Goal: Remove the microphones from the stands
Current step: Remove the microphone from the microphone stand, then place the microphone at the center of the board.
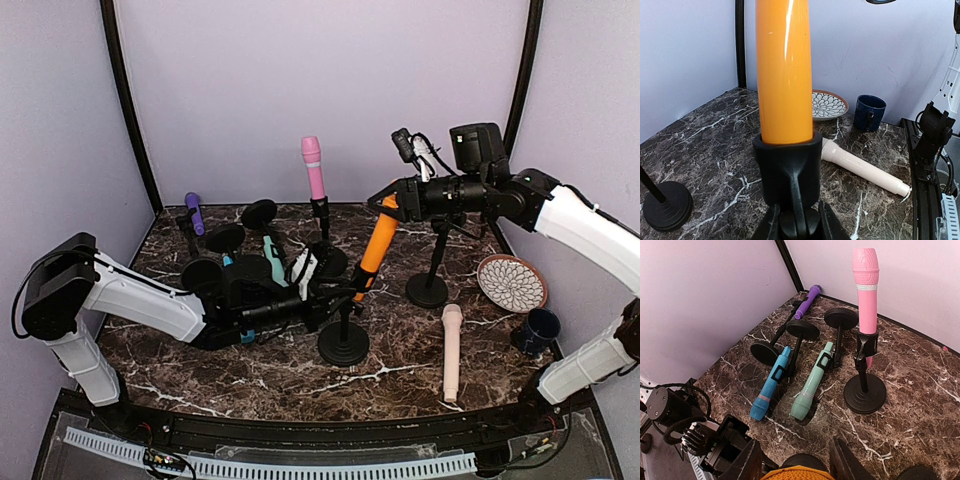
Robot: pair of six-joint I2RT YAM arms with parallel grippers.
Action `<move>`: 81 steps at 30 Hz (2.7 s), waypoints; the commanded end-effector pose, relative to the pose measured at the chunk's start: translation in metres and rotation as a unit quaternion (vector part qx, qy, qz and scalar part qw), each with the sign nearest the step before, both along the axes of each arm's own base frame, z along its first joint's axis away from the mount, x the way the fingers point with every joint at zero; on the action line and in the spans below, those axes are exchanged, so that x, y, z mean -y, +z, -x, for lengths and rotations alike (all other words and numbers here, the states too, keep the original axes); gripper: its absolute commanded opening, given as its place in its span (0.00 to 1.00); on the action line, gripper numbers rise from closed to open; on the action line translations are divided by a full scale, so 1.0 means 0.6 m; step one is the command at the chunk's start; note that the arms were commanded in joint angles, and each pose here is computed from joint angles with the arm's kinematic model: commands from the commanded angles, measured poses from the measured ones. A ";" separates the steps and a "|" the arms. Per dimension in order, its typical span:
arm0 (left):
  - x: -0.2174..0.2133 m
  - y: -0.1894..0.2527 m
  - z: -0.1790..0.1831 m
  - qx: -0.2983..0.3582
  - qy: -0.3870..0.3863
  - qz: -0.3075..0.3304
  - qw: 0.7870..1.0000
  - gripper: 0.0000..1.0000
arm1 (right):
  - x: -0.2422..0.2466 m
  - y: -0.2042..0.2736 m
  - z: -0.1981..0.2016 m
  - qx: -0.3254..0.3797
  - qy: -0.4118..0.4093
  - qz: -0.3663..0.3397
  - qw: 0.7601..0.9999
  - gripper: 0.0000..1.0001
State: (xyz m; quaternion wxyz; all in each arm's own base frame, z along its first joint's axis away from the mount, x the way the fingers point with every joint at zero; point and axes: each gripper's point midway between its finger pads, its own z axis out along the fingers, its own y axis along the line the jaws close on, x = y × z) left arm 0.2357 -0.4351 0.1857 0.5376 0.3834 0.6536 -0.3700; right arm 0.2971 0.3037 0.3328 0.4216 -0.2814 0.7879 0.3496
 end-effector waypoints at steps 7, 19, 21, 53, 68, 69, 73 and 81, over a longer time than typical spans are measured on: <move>-0.040 -0.142 0.020 -0.074 0.006 -0.119 0.990 0.00 | 0.050 0.173 -0.034 0.145 -0.062 -0.090 0.983 0.29; -0.040 -0.142 0.020 -0.074 0.006 -0.119 0.990 0.00 | 0.062 0.193 -0.028 0.156 -0.067 -0.098 0.981 0.29; -0.040 -0.142 0.020 -0.074 0.005 -0.120 0.990 0.00 | 0.066 0.198 -0.026 0.159 -0.069 -0.098 0.980 0.29; -0.036 -0.137 0.014 -0.071 0.011 -0.117 0.991 0.00 | 0.120 0.233 -0.003 0.189 -0.110 -0.096 0.971 0.29; -0.015 -0.098 -0.008 -0.056 0.026 -0.093 0.994 0.01 | 0.163 0.028 0.047 -0.030 -0.135 0.044 0.989 0.30; -0.014 -0.093 -0.009 -0.054 0.026 -0.090 0.994 0.04 | 0.163 0.006 0.054 -0.052 -0.129 0.052 0.989 0.30; -0.006 -0.063 -0.015 -0.041 0.028 -0.075 0.996 0.32 | 0.146 -0.068 0.088 -0.137 -0.093 0.058 0.984 0.30; -0.019 -0.032 -0.004 -0.029 0.022 -0.047 0.998 0.63 | 0.143 -0.214 0.120 -0.257 -0.084 0.093 0.958 0.31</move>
